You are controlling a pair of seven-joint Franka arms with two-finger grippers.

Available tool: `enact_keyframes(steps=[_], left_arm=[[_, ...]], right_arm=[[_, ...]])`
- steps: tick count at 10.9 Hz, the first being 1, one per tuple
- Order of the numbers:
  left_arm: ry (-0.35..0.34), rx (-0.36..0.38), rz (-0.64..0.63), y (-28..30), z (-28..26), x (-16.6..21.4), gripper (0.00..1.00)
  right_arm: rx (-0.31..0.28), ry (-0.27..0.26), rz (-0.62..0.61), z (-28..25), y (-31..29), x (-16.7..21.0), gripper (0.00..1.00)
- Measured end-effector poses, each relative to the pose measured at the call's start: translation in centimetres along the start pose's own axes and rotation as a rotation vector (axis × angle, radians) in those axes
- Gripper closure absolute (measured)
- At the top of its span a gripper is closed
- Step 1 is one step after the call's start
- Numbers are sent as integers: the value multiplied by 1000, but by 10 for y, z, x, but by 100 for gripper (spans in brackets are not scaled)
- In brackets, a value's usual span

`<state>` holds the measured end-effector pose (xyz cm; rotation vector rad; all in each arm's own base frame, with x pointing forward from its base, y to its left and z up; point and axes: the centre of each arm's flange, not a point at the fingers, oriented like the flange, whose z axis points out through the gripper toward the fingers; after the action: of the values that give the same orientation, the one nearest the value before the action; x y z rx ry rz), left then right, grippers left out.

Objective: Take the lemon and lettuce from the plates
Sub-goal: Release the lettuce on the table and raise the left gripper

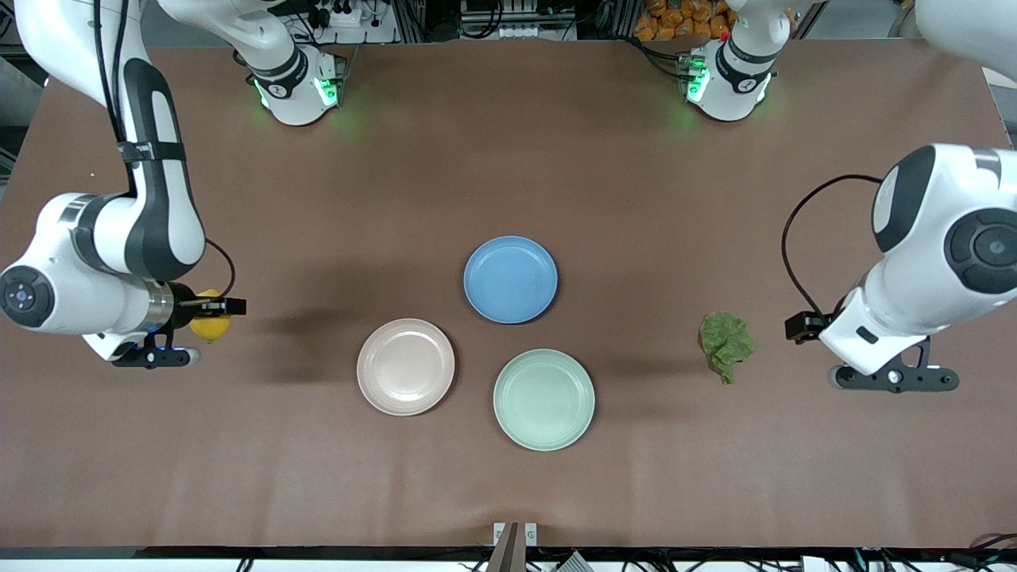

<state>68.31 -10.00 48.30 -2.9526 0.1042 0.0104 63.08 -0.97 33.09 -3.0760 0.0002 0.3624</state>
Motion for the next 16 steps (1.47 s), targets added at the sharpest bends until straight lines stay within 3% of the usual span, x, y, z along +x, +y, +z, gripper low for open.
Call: enact_keyframes(steps=[5, 9, 10, 13, 16], left_arm=[[-22, -87, -65, -27, -35, -24, 0], [-16, -71, -59, -23, -51, -46, 0], [-19, -96, -49, -27, -50, -50, 0], [4, -152, -31, -51, -38, -59, 0], [30, -161, -43, -42, -35, -82, 0]], right_arm=[[-4, 88, -3, 55, 31, -30, 41], [-31, 150, -9, 88, 39, -41, 41], [-40, 166, -13, 98, 42, -45, 41], [-50, 177, -17, 114, 43, -52, 41], [-50, 170, -21, 118, 40, -54, 41]])
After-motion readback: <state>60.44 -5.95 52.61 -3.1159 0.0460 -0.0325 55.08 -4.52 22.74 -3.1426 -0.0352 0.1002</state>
